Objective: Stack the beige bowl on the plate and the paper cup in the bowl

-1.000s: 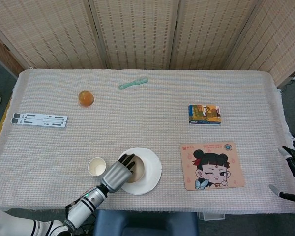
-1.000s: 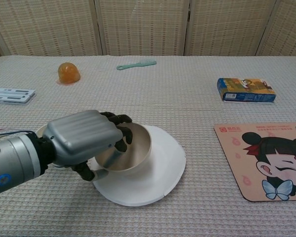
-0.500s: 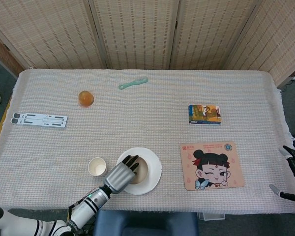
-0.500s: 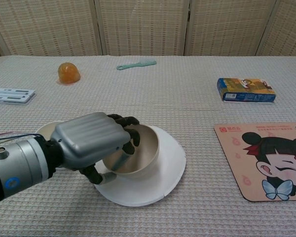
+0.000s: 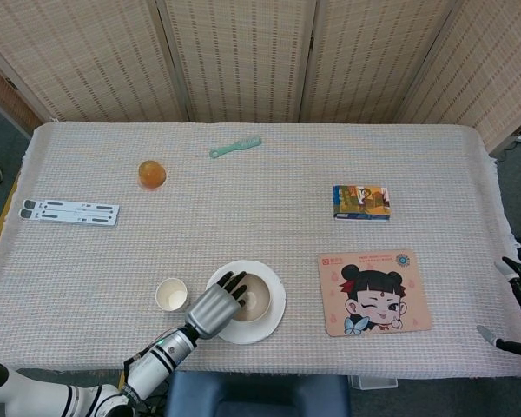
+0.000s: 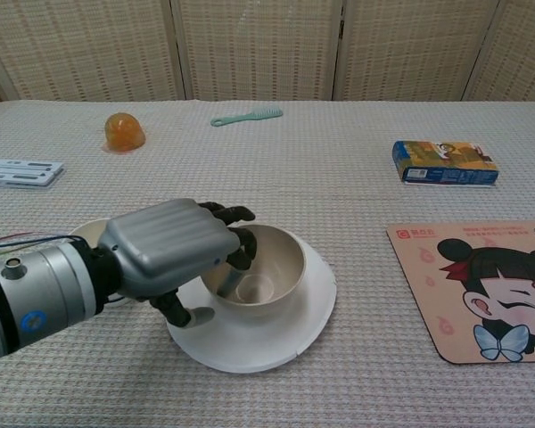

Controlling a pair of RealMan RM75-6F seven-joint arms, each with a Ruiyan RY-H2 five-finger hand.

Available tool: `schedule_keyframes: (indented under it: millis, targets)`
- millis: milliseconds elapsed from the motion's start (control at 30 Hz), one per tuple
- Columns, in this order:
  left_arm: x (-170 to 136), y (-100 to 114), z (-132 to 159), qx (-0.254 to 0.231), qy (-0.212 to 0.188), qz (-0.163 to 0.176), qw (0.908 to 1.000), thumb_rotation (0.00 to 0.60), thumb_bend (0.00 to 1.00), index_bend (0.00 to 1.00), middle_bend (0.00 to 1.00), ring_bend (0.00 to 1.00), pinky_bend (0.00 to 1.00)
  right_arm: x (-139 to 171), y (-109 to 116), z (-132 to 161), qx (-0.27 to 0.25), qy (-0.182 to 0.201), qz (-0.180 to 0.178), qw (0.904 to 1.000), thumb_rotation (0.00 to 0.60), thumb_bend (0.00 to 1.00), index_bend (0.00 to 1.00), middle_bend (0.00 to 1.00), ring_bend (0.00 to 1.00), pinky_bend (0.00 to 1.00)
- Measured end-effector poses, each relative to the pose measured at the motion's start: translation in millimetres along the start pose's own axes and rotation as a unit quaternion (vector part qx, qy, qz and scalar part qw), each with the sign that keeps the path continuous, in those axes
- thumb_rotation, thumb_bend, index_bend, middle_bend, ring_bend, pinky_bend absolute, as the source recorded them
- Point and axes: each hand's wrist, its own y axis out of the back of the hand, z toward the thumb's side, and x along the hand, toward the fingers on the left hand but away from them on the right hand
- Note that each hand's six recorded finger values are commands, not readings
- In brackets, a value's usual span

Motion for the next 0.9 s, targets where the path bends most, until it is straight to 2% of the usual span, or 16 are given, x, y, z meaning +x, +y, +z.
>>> schedule_keyframes:
  millis: [233,533,733,900]
  targets:
    - [-1.1,3.8,1.6,0.001,-0.003,0.005,1.0000,0.600,0.27,0.51,0.27,0.03,0.17,0.1,-0.4,0.5,0.001,0.000,0.002,1.0000,0.600,0.19,0.00,0.00,0.00,0.00]
    - [-10.8,18.6,3.4,0.011,-0.003,0.015,0.9998,0.600,0.26,0.46,0.27,0.03,0.17,-0.5,-0.2,-0.6,0.002,-0.003,0.000,1.0000,0.600,0.19,0.00,0.00,0.00,0.00]
    - [-29.4,36.8,-8.2,0.023,0.020,0.026,0.9992,0.600,0.26,0.44,0.27,0.03,0.17,-1.2,-1.2,-0.2,0.005,-0.004,0.001,1.0000,0.600,0.19,0.00,0.00,0.00,0.00]
    - [-49.1,56.4,-34.6,0.032,0.060,0.040,0.9969,0.600,0.27,0.40,0.27,0.03,0.17,-2.4,-3.3,0.7,0.008,-0.007,0.003,0.9999,0.600,0.19,0.00,0.00,0.00,0.00]
